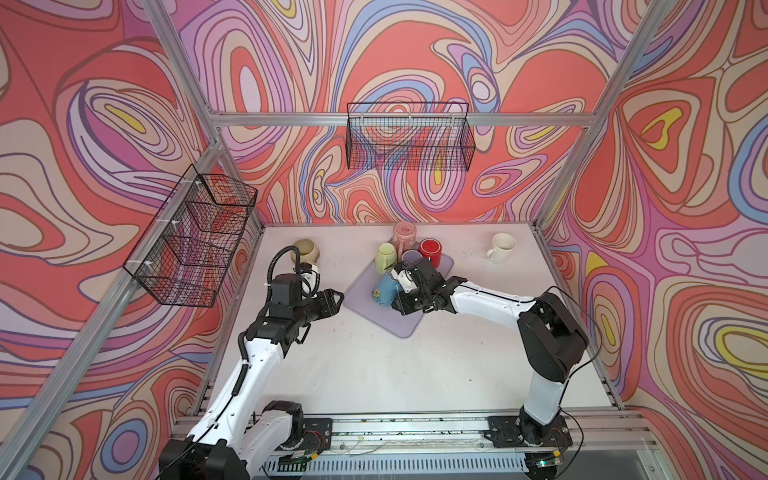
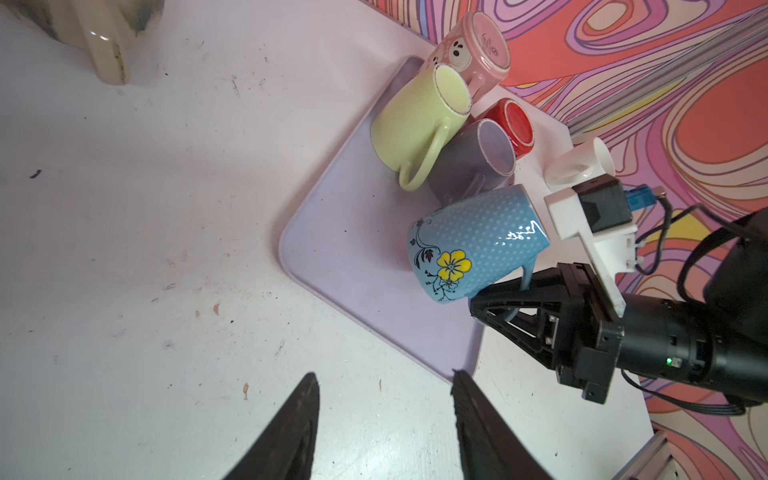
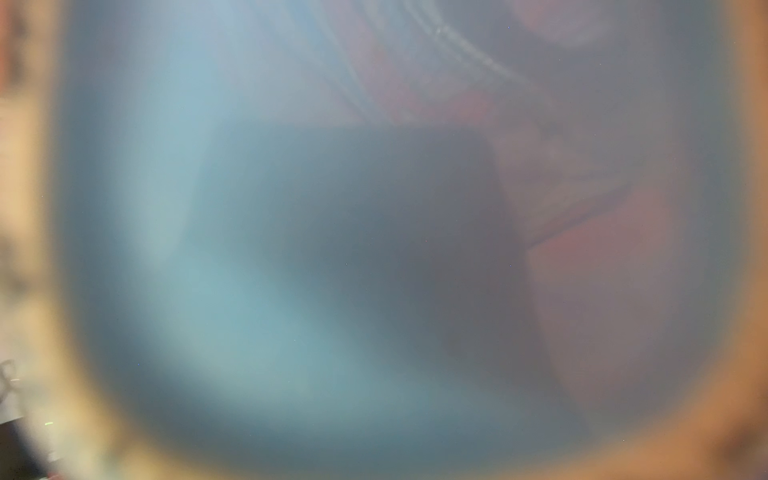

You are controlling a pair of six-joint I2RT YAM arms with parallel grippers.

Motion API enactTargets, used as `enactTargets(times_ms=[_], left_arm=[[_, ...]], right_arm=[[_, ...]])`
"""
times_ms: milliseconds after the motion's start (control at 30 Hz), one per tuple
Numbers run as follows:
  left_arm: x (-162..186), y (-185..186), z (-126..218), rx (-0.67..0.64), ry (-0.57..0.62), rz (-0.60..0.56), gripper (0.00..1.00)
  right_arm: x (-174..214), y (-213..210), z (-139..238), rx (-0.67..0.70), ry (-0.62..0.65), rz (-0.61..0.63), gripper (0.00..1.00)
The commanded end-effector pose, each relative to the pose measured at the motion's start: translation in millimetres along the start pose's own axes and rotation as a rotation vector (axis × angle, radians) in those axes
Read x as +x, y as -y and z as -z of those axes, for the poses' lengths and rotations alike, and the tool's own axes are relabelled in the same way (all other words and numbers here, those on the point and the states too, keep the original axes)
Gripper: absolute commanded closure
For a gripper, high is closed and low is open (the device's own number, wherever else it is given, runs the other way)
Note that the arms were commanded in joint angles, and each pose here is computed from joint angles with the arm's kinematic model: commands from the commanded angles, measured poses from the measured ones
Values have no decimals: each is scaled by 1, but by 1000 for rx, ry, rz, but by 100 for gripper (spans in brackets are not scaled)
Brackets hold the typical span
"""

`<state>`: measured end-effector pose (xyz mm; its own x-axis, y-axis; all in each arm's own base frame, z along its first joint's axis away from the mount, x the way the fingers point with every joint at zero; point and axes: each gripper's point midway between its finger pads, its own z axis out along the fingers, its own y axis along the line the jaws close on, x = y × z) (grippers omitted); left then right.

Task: Turn the mug right side up
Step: 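Lift the blue mug off the tray with the right gripper, then bring the blue mug toward the left gripper while the left gripper reaches for it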

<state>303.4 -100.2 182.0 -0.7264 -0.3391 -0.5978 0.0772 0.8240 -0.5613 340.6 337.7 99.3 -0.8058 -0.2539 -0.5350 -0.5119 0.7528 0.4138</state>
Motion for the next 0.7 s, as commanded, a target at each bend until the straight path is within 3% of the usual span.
enactTargets(times_ms=[0,367,667], left_arm=[[-1,10,-6,64,12,23,45],[-19,70,-3,400,15,25,44],[-33,106,5,592,7,49,44]], right_arm=[[-38,-24,32,-118,153,20,86],[-63,-31,88,-382,315,-69,87],[-75,-29,120,-492,408,-101,87]])
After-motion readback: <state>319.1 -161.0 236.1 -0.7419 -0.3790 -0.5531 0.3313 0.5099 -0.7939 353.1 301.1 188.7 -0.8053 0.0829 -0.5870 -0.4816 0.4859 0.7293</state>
